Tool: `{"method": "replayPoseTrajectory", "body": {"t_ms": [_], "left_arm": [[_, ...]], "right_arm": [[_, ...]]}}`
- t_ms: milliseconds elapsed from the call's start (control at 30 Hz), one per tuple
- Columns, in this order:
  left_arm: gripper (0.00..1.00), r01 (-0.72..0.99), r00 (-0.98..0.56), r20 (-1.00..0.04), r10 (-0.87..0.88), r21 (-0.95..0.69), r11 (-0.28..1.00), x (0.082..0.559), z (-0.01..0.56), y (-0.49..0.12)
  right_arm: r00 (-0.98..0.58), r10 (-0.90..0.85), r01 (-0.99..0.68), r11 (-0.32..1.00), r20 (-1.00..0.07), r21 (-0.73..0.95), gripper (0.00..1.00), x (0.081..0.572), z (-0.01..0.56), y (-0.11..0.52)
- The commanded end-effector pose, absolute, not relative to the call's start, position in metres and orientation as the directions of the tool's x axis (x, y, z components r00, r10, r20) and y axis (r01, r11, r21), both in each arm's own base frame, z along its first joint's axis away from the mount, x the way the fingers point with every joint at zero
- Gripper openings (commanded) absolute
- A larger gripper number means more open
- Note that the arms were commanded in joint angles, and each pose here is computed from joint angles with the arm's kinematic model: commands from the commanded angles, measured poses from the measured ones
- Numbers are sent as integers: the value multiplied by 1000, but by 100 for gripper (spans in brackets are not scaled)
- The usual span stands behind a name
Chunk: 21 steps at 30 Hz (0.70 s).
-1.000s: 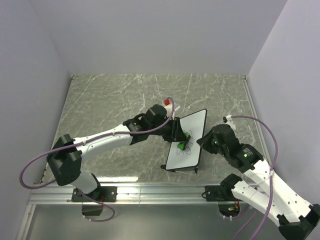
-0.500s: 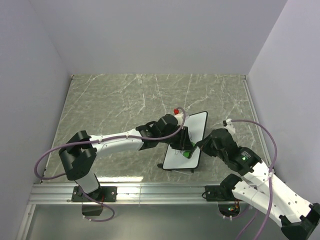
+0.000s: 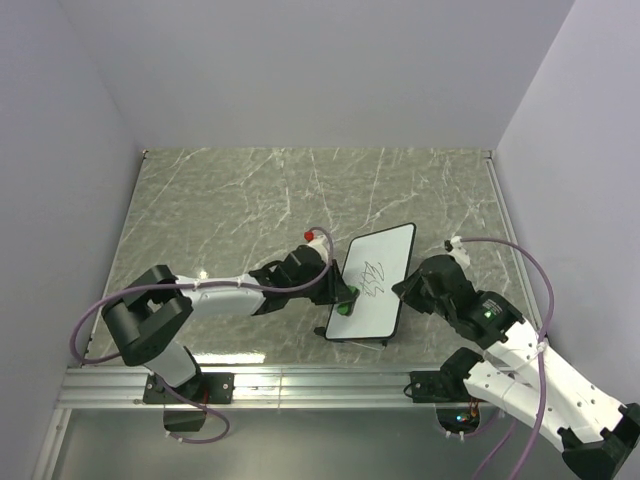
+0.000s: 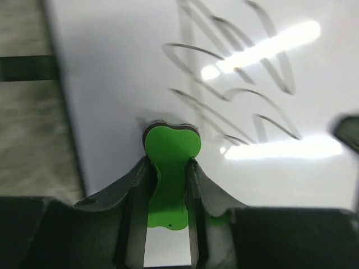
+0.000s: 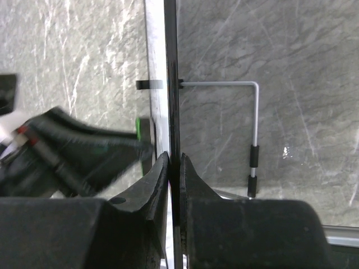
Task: Erase the whiteboard
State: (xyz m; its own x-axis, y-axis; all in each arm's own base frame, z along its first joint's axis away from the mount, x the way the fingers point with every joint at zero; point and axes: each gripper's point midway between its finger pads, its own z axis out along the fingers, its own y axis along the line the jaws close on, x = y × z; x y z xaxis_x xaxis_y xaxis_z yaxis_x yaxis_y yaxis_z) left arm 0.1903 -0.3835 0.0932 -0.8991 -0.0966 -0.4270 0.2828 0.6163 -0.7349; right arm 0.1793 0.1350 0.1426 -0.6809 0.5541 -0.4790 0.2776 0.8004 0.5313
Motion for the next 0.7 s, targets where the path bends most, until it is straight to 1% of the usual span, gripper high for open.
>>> {"method": "replayPoseTrajectory", "body": {"t_ms": [0,133,233,300,333,367,433,467,567,667], "left_arm": [[0,179,-933,-356,-53,-587,790,185,20,-335],[0,164,-935,-350,-56,-566,808,194,11,-331],[0,197,-933,-359,-27,-569,798,196,14,-339],[0,239,-922,-387,-13,-596,767,201,34,-355],[0,259,-923,-386,12,-596,760,194,40,-361],[0,292,-910,-415,14,-616,731,198,61,-378],[0,343,-900,-433,46,-640,688,188,86,-401],[0,357,-896,-442,42,-661,659,189,111,-417],[0,390,-898,-435,70,-709,588,173,148,-455],[0,409,-898,-430,92,-742,531,158,170,-479]], "right_arm": [[-831,397,267,900,-391,345,0,134,109,119],[-831,389,260,903,-398,342,0,136,114,119],[-830,384,253,905,-404,342,0,137,117,120],[-831,382,249,905,-405,344,0,138,119,121],[-832,380,248,906,-404,343,0,137,118,121],[-832,380,247,906,-404,344,0,138,118,122],[-833,379,245,906,-403,346,0,139,117,123],[-834,377,243,907,-402,345,0,140,117,124],[-838,368,235,910,-404,342,0,142,117,126],[-837,361,229,914,-411,335,0,145,119,127]]}}
